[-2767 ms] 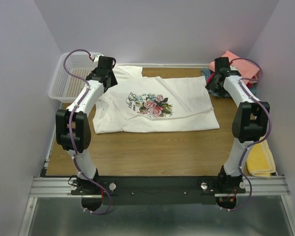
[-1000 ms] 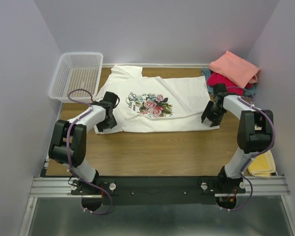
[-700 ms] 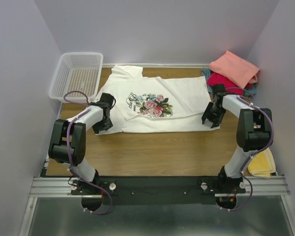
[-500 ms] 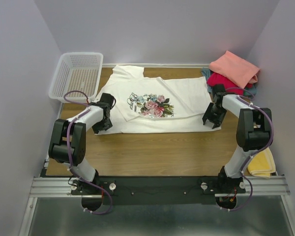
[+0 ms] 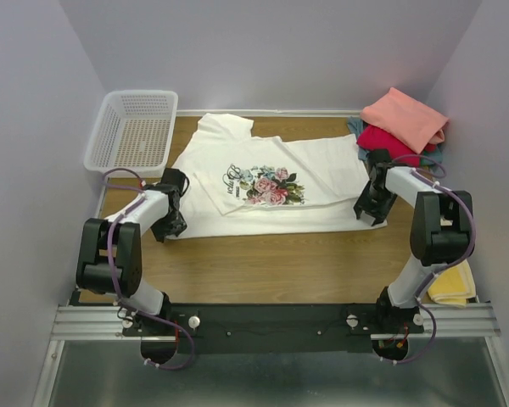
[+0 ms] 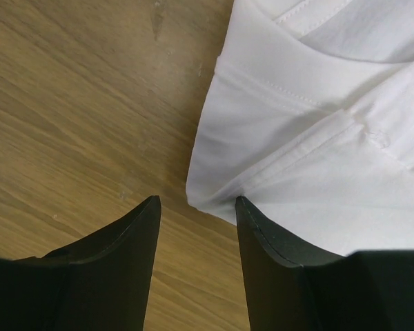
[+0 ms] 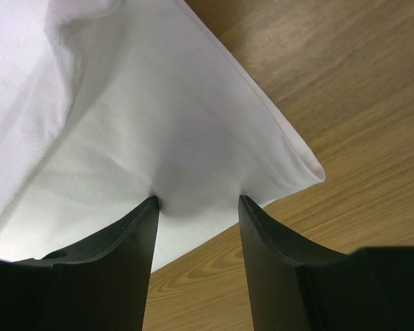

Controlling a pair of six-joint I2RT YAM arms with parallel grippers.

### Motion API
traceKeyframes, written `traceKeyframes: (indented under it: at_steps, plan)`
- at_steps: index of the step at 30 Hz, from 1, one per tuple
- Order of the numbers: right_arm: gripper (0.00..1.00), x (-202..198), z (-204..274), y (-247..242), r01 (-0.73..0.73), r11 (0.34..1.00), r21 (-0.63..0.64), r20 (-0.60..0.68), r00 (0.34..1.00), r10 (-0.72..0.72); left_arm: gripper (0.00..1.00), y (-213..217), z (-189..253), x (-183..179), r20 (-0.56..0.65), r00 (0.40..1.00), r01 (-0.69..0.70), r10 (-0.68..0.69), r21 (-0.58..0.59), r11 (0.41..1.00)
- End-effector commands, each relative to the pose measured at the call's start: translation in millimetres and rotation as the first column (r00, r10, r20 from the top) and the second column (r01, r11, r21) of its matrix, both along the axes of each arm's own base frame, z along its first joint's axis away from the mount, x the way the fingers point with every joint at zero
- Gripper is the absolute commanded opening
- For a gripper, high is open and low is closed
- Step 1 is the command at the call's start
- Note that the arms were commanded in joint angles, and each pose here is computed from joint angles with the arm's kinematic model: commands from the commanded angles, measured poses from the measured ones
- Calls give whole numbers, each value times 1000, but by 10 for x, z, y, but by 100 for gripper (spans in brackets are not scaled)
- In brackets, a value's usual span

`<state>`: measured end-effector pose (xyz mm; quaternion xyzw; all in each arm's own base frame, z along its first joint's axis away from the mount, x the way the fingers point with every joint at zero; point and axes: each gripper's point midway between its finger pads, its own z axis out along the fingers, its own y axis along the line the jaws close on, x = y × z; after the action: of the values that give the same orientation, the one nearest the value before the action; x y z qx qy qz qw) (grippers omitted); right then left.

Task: Fold and stack the t-shirts
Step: Fold the tshirt

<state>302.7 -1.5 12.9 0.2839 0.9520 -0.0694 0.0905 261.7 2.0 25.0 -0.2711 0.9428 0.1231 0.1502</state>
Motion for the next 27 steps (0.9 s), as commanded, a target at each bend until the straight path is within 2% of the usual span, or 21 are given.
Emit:
traceKeyframes:
  at_steps: [1,5,10,14,17,21,27]
  plan:
    - [57,-760,-279,-362,5,985,-172,-267,962,-52,56,-169,-8,-137,-16,1000,23,-25,-91,996]
    - [55,-887,-283,-373,17,983,-184,-276,959,-68,55,-202,105,-134,28,999,25,-22,-110,994]
    - [54,-943,-215,-359,44,982,-181,-244,966,-88,54,-125,326,-117,77,997,20,-15,-68,997]
    - [53,-824,-81,-290,62,988,-141,-190,978,-88,53,-142,676,66,201,979,51,-36,-71,996]
    - [53,-639,140,-297,74,988,-139,-102,991,-88,52,-321,900,270,304,944,169,-124,-126,978]
    - [54,-335,507,-295,87,988,-125,41,996,-82,49,-675,1144,490,426,876,335,-225,-203,920]
    - [56,-50,888,-222,72,995,-75,181,982,-57,44,-1152,1056,548,441,836,471,-328,-269,840]
